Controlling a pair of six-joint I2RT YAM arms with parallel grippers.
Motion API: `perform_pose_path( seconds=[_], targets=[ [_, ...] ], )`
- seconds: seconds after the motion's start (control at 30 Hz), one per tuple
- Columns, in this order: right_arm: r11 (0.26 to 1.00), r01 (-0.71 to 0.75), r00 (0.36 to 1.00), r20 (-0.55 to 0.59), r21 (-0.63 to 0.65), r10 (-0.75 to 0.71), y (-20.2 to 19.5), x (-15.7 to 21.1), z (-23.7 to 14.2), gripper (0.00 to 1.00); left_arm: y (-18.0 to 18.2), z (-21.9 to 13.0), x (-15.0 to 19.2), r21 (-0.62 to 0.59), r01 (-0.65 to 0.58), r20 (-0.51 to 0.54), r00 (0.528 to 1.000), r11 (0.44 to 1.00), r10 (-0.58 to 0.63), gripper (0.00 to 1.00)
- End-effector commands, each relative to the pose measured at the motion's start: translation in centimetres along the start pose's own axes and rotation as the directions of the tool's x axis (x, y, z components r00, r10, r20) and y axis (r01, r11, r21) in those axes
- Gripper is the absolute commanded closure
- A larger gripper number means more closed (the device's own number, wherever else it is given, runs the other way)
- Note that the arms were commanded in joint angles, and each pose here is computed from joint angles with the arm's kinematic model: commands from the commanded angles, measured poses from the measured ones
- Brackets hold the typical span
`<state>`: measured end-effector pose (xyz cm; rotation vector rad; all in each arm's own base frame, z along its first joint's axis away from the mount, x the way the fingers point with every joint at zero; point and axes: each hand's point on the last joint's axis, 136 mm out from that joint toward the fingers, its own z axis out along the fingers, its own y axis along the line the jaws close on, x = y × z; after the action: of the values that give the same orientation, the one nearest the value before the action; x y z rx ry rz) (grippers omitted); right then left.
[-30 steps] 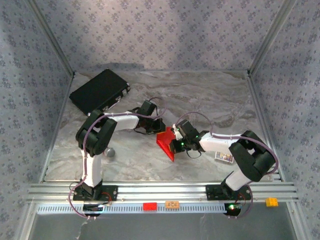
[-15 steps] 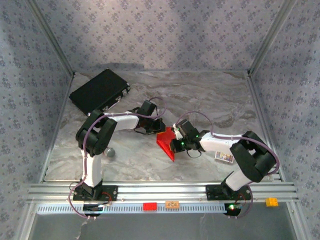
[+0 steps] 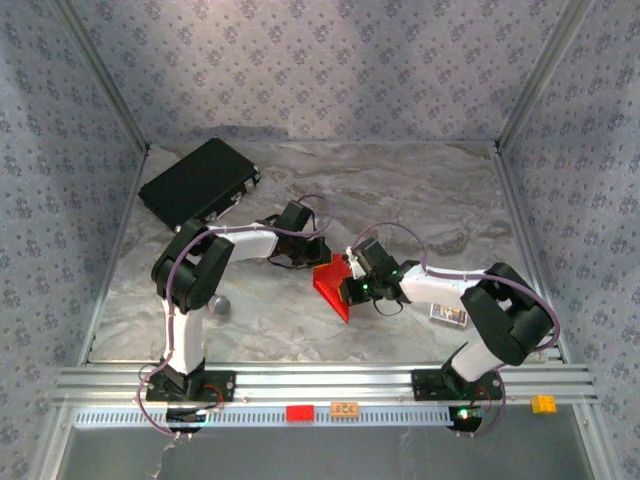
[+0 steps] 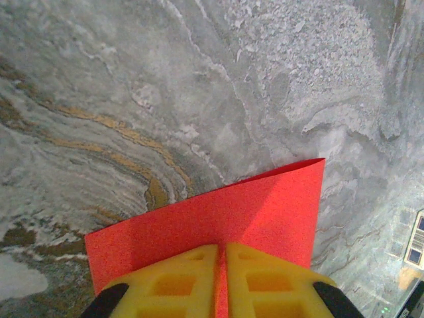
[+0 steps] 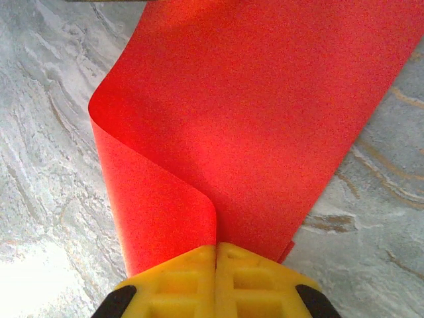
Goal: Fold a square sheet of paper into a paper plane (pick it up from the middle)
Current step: Third fold the triangle at the center of the table.
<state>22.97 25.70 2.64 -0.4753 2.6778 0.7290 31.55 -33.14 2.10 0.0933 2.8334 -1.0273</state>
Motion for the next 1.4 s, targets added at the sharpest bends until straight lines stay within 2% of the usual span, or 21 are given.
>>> perform_pose_path(
  seconds=[0.0, 1.13, 1.23, 1.37],
  targets=[
    [1.000, 0.003, 1.000, 0.014, 0.021, -0.004, -0.3, -0.7, -0.2, 1.00, 2.4, 0.5, 1.9, -0.091, 0.019, -0.050, 0.998, 0.996, -0.024, 0.89],
    [0.999, -0.017, 1.000, -0.025, 0.044, 0.018, -1.3, 0.6, 0.6, 1.00, 1.6, 0.0, 1.0, -0.075, 0.005, -0.027, 1.000, 0.997, -0.007, 0.87],
    [0.999, -0.020, 1.000, -0.024, 0.044, 0.021, -1.3, 0.5, 0.7, 1.00, 0.4, -1.0, -0.3, -0.055, -0.020, 0.006, 1.000, 0.998, 0.020, 0.82],
    [0.999, -0.023, 1.000, -0.018, 0.041, 0.023, -1.2, 0.2, 0.9, 1.00, -1.5, -3.4, -2.2, -0.039, -0.055, 0.085, 0.995, 0.998, 0.059, 0.70]
  ],
)
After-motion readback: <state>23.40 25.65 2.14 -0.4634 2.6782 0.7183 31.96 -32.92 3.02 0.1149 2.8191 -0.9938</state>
